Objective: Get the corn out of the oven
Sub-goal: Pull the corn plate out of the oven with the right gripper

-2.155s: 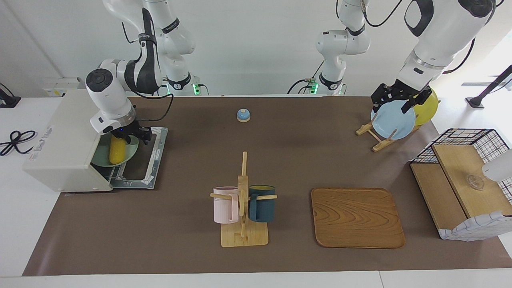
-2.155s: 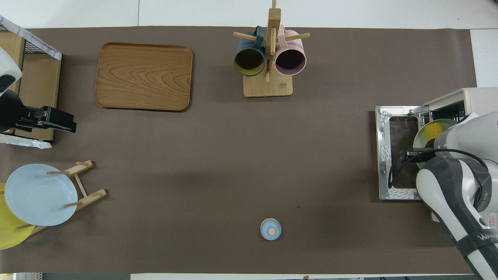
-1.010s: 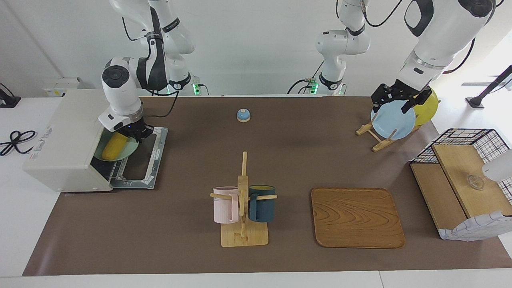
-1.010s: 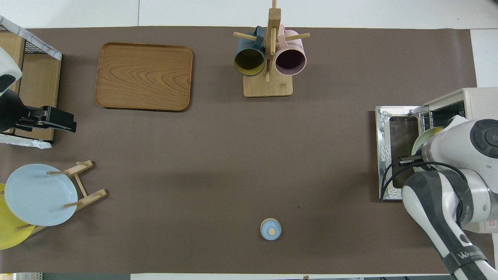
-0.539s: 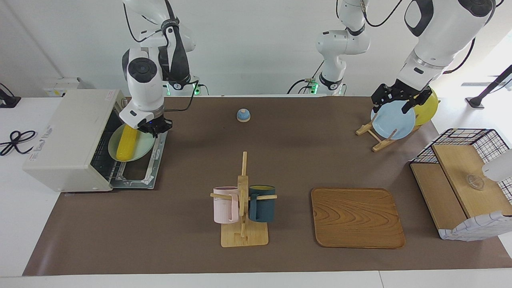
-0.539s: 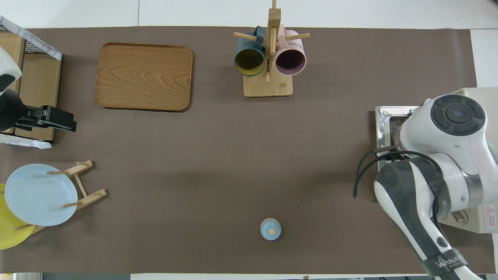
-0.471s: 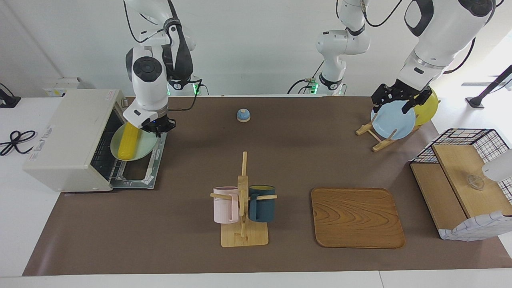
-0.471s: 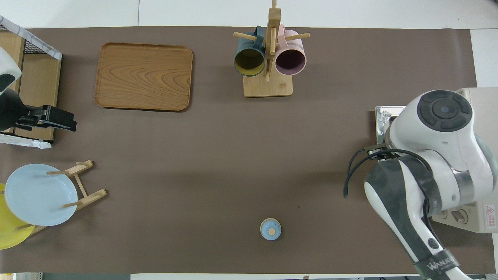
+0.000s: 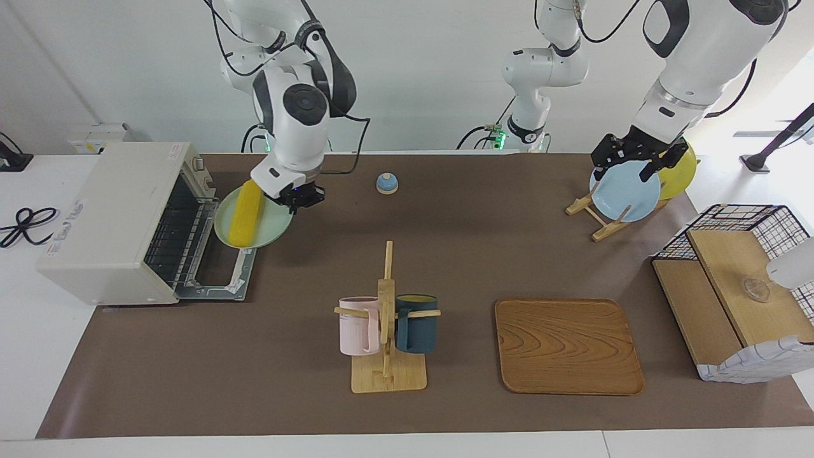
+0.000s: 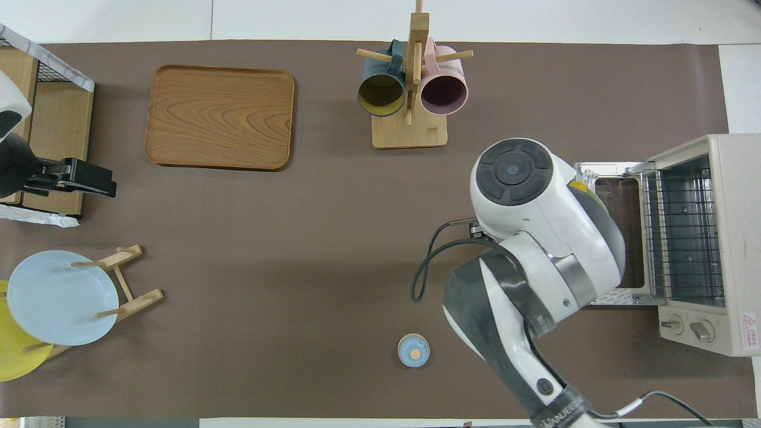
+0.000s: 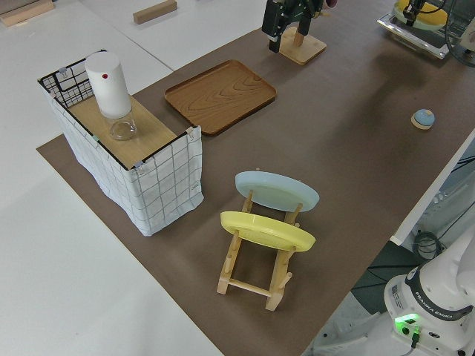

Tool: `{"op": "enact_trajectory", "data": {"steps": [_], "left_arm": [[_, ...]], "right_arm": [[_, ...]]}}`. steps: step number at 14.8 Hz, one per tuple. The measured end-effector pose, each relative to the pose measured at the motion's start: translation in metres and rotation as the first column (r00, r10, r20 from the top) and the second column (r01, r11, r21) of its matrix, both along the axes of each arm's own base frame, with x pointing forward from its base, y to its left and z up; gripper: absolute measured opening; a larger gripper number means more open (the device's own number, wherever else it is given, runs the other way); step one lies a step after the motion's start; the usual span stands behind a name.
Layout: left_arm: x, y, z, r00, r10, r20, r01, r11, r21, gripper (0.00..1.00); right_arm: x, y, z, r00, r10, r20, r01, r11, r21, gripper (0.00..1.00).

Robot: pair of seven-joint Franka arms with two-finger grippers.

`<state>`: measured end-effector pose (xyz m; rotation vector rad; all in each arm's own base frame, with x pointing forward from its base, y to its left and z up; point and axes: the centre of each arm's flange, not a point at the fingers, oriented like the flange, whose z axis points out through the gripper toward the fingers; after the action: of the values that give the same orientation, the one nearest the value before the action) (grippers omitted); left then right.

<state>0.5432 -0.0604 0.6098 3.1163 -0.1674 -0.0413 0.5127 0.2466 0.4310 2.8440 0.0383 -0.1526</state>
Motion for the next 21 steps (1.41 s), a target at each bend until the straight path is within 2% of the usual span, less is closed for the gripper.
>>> {"op": "enact_trajectory", "data": {"steps": [3,6,9,12,14,17,18,19,21], "left_arm": [[0.001,0.000,-0.005,1.000,0.000,-0.001,0.000,1.000,0.000,1.00],[0.001,0.004,-0.008,1.000,0.007,-0.001,-0.007,1.000,0.000,1.00],[0.001,0.011,-0.010,1.000,0.019,0.002,-0.019,1.000,0.000,1.00],[0.002,0.014,-0.011,1.000,0.020,0.002,-0.020,1.000,0.000,1.00],[0.002,0.019,-0.011,1.000,0.019,0.003,-0.019,1.000,-0.001,1.00],[0.002,0.021,-0.010,1.000,0.020,0.006,-0.020,1.000,-0.001,1.00],[0.002,0.021,-0.010,1.000,0.020,0.006,-0.020,1.000,-0.001,1.00],[0.002,0.021,-0.010,1.000,0.020,0.006,-0.020,1.000,-0.001,1.00],[0.002,0.021,-0.010,1.000,0.020,0.006,-0.020,1.000,-0.001,1.00]], "right_arm": [[0.000,0.076,-0.020,0.997,-0.063,0.038,0.063,0.998,-0.013,0.03],[-0.001,0.147,-0.063,0.993,-0.102,0.056,0.103,0.994,-0.028,0.03],[-0.008,0.186,-0.085,0.992,-0.102,0.074,0.101,0.995,0.018,0.03],[-0.020,0.205,-0.096,0.988,-0.123,0.088,0.115,0.989,0.094,0.03],[-0.031,0.208,-0.116,0.988,-0.128,0.088,0.118,0.987,0.110,0.03],[-0.037,0.207,-0.129,0.982,-0.171,0.074,0.158,0.974,0.161,0.03],[-0.037,0.207,-0.129,0.981,-0.182,0.069,0.167,0.970,0.176,0.07],[-0.037,0.207,-0.127,0.980,-0.186,0.069,0.171,0.968,0.184,0.07],[-0.034,0.209,-0.121,0.978,-0.189,0.082,0.169,0.964,0.205,0.21]]}}
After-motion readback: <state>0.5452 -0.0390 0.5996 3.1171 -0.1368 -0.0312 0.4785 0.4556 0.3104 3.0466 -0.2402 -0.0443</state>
